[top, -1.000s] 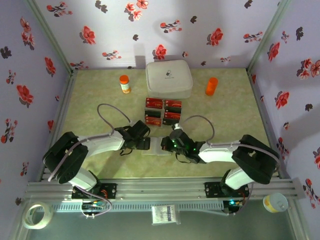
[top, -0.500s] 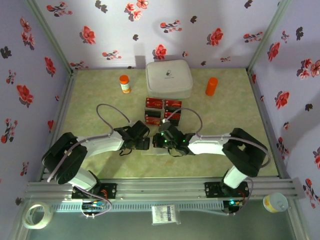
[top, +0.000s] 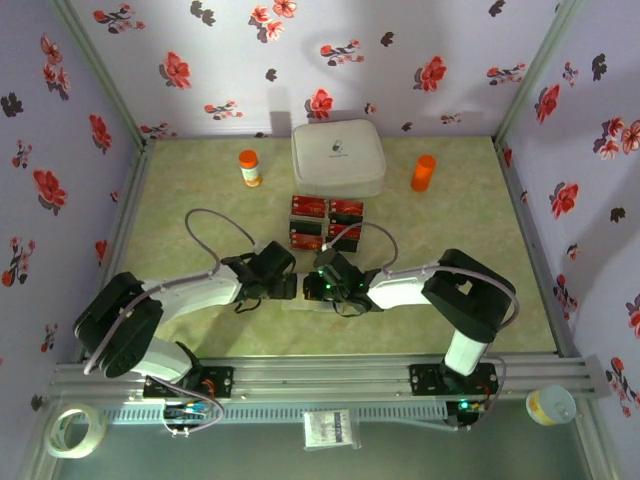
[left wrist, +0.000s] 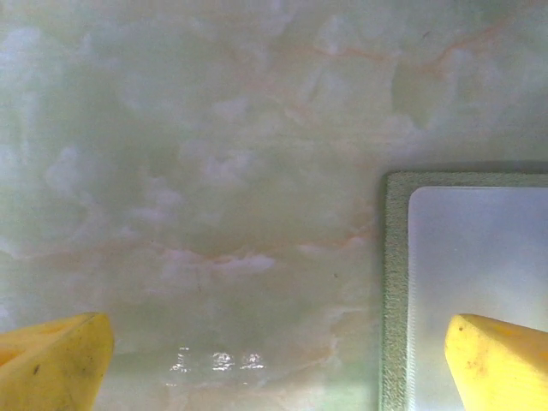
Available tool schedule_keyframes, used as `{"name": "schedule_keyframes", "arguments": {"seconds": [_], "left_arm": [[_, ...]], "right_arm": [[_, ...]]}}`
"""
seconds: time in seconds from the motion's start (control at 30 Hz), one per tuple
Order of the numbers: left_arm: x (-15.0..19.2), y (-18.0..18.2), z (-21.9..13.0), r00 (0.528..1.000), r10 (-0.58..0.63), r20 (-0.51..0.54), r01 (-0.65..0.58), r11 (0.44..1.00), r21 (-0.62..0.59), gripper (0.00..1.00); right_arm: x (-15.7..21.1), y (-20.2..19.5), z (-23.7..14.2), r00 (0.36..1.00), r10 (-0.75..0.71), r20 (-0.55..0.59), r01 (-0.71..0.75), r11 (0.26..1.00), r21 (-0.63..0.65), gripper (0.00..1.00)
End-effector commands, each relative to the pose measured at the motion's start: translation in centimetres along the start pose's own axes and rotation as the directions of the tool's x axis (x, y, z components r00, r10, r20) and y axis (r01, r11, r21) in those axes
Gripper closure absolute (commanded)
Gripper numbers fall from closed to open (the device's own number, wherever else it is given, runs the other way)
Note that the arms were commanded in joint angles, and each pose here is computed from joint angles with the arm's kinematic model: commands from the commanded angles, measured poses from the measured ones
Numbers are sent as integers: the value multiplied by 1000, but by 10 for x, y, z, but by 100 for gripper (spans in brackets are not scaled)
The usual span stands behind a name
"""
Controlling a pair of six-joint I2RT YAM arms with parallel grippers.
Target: Put the credit cards into the card holder
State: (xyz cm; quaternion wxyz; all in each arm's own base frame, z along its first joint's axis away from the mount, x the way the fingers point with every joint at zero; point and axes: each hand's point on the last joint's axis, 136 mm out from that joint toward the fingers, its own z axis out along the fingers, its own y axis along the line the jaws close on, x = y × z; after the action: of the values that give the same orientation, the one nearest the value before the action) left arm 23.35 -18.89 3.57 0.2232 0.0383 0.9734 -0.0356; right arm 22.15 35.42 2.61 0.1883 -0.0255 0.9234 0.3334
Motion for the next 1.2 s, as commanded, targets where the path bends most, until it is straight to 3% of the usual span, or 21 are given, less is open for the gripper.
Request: {"name": "schedule_keyframes", "arguments": {"seconds": [0.0,0.6,1.0,1.17], "left_arm": [[-10,-3,-11,999,-45,19,44,999,24,0],[30,9,26,994,-63,-91,61,998,-28,0],[31,13,21,993,-88,-78,86,996,-25,0],[29,13,18,993,-94,-69,93,996,-16,0]], "right_arm": [[15,-15,6,999,14,-33,-13,999,33,100],[10,-9,-20,999,-33,-22,34,999,36,100],[28,-56,-31,998,-46,-54,53,987,152,100],[14,-45,-42,997,-65,-46,70,990,121,100]]}}
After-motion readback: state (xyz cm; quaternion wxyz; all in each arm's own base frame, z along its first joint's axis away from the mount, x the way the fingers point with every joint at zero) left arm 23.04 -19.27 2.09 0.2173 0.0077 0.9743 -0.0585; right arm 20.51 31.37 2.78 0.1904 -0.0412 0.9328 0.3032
